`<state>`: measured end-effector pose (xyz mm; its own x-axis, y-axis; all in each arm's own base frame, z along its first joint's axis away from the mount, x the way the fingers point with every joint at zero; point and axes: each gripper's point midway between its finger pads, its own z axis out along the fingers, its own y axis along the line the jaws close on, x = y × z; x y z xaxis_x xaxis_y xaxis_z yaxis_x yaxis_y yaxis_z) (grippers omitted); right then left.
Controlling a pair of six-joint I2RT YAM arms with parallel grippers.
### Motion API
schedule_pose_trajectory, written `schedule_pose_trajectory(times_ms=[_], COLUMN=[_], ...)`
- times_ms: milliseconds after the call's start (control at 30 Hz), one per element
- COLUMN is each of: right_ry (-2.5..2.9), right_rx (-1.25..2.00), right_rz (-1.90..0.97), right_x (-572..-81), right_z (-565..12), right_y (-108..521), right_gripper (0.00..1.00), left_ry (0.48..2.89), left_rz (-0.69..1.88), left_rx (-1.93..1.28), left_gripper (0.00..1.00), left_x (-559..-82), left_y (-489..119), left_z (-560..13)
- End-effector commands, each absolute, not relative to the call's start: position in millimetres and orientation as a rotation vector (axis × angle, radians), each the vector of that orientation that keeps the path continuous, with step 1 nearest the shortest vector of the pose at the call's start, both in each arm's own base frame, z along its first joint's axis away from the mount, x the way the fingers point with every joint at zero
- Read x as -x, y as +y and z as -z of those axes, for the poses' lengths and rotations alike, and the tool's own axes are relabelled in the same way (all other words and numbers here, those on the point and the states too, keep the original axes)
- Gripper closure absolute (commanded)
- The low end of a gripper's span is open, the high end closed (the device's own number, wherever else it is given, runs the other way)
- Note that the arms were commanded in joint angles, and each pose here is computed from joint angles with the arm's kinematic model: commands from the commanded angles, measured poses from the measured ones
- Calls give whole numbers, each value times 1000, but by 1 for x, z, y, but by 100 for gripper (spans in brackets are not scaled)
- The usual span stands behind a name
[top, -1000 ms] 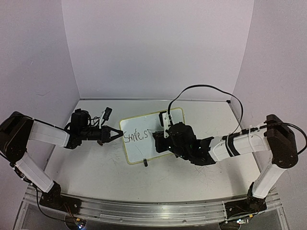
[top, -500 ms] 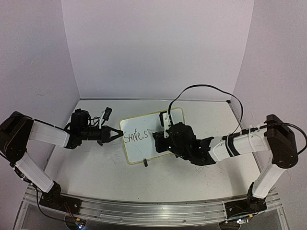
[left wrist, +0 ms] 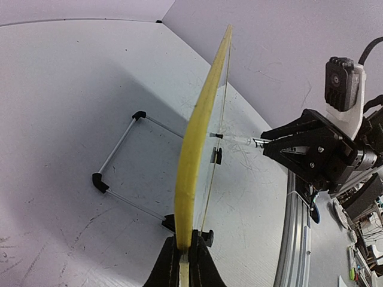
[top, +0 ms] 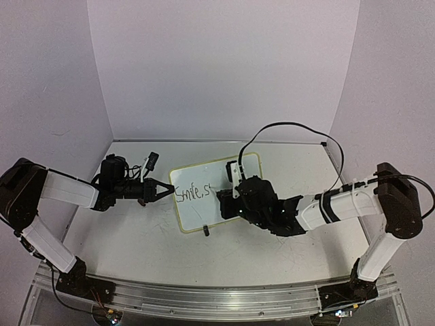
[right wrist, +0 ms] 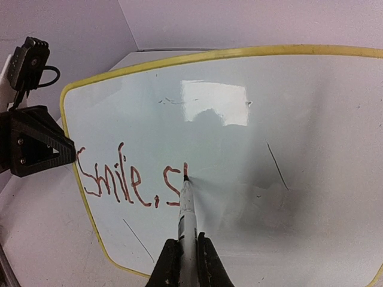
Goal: Write a sentence on the whiteboard
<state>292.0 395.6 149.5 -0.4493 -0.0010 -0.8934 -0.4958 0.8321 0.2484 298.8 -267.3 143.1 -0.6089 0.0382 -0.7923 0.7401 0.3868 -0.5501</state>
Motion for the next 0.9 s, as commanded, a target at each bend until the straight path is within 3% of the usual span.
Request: schedule_pose_trajectory(times_ms=[0, 867], right_ry=[2002, 1975], right_rx=[356, 278], right_rz=[-563, -515], right_x=[-289, -290], right_z=[-140, -151], right_y=[386, 370], right_gripper=[100, 100], left_ry=[1949, 1947], left_rz=[1251, 1253], left_rx=[-681, -683], left_gripper=[100, 100], left_x=[-300, -299], left_y=[-269, -269], left_z=[-146, -147])
